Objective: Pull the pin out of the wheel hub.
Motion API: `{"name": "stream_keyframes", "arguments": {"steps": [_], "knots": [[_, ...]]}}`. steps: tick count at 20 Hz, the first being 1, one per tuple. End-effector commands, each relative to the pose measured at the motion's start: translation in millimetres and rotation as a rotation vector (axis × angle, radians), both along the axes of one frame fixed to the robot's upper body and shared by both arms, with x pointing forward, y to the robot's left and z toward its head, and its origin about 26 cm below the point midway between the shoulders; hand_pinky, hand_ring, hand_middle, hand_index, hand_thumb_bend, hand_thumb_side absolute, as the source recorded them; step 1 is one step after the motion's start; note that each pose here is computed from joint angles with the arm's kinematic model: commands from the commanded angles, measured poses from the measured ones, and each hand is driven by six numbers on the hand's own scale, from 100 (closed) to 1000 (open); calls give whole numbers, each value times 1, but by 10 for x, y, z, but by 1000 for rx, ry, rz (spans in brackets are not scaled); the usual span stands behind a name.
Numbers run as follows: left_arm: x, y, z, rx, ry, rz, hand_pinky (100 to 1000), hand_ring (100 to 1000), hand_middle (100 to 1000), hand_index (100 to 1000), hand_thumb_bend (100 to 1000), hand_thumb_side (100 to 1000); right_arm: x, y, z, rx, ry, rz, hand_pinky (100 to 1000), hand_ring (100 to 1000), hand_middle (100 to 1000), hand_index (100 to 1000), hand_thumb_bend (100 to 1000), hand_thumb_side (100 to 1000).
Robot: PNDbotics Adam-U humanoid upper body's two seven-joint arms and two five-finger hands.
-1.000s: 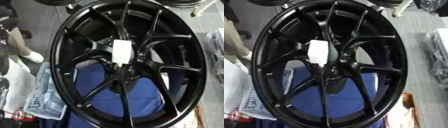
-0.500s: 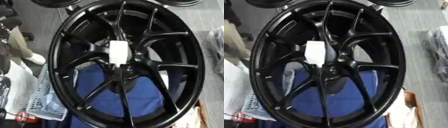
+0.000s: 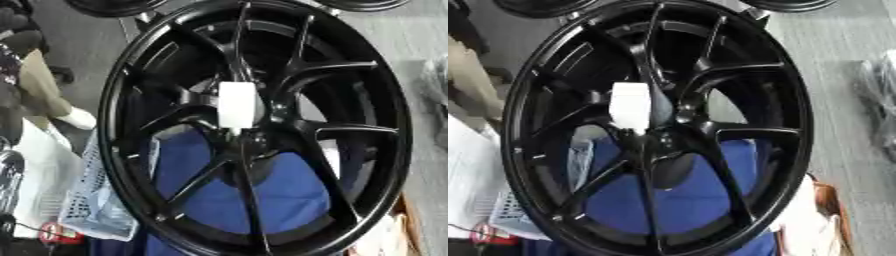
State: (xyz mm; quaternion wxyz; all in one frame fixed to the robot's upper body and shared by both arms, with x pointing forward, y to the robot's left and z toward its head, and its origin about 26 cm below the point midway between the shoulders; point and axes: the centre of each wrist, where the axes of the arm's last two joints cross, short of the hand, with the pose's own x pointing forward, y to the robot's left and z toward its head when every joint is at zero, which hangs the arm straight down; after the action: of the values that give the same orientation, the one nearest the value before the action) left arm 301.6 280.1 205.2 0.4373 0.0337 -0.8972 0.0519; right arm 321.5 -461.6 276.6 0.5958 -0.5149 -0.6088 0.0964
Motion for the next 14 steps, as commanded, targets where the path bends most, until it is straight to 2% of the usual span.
{"name": "stream_keyframes", "arguments": {"steps": [1, 3, 6, 9, 10, 11, 12, 14], "knots": [[-33, 26, 78, 14, -30, 10, 863, 685, 669, 723, 100, 693, -29, -165, 75, -35, -18, -80, 731, 724, 593, 666, 193, 100], [-33, 24, 79, 13, -30, 9, 863, 685, 669, 723, 100, 693, -24, -222, 31, -34, -8, -109, 734, 741, 628, 698, 231, 100], [-32, 20, 77, 12, -29, 6, 864, 684, 669, 723, 100, 695, -24, -295, -20, -33, 7, -151, 768, 826, 815, 808, 330, 100], [-32, 18, 75, 11, -28, 5, 864, 684, 670, 723, 100, 695, -27, -375, -71, -25, 36, -200, 817, 933, 952, 885, 412, 100], [-32, 17, 75, 11, -28, 5, 864, 684, 670, 723, 100, 695, -28, -395, -86, -23, 48, -210, 824, 942, 960, 889, 440, 121], [-32, 17, 75, 11, -28, 4, 864, 684, 670, 723, 100, 695, -28, -405, -94, -22, 57, -211, 826, 941, 960, 899, 415, 286], [-32, 17, 75, 11, -29, 4, 864, 684, 670, 723, 100, 696, -28, -407, -94, -20, 57, -204, 821, 934, 954, 897, 399, 319], [-32, 15, 75, 12, -28, 3, 864, 684, 670, 723, 100, 696, -29, -418, -93, -11, 48, -195, 816, 925, 947, 895, 393, 321]]}}
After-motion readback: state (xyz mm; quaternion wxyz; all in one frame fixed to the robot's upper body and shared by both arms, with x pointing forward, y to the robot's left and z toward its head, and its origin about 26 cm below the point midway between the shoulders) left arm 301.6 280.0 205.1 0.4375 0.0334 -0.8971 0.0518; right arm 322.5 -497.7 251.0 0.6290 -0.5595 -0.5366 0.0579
